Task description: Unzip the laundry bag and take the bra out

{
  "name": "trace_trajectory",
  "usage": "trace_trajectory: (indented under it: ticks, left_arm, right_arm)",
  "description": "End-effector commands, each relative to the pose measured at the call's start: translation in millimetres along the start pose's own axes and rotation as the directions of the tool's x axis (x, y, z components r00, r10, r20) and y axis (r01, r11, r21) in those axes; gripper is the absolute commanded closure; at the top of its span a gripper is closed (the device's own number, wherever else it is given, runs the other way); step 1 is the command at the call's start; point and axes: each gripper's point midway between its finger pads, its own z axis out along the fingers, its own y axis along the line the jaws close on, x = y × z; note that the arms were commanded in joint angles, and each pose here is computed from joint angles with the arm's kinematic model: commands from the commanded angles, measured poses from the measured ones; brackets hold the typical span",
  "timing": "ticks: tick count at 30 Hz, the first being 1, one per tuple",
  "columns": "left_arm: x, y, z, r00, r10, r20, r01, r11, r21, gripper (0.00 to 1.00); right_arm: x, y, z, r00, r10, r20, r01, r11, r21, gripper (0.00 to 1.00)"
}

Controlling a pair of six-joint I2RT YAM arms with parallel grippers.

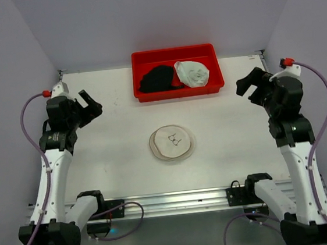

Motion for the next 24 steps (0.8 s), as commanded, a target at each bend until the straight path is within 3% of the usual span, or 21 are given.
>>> trace_trajectory:
  ticks: [1, 7, 13, 19, 24]
  left_arm:
    - [-41, -12, -50, 0.987, 0.116, 0.110, -0.119, 0.993, 0.014, 0.00]
    - [-103, -31, -146, 0.917, 0.187, 0.352, -0.197, 0.980, -0.005, 0.00]
    - [-116, -43, -214, 0.850, 0.171, 0.498, -0.222, 0.974, 0.045, 0.00]
    - [-115, -26, -245, 0.817, 0.170, 0.551, -0.189, 0.982, -0.022, 0.00]
    - [-104, -31, -256, 0.815, 0.147, 0.561, -0.202, 0.979, 0.038, 0.00]
  right_arm:
    - [-41, -1, -56, 0.983, -0.031, 0.180, 0.030, 0.999, 0.011, 0.01]
    - [-72, 17, -134, 0.933, -0.054, 0.355, 0.096, 0.990, -0.103, 0.01]
    - [-66, 34, -177, 0.906, -0.058, 0.420, 0.172, 0.956, -0.238, 0.01]
    - [-59, 35, -204, 0.876, -0.039, 0.480, 0.203, 0.934, -0.293, 0.01]
    - [-57, 36, -211, 0.862, -0.049, 0.504, 0.240, 0.916, -0.322, 0.01]
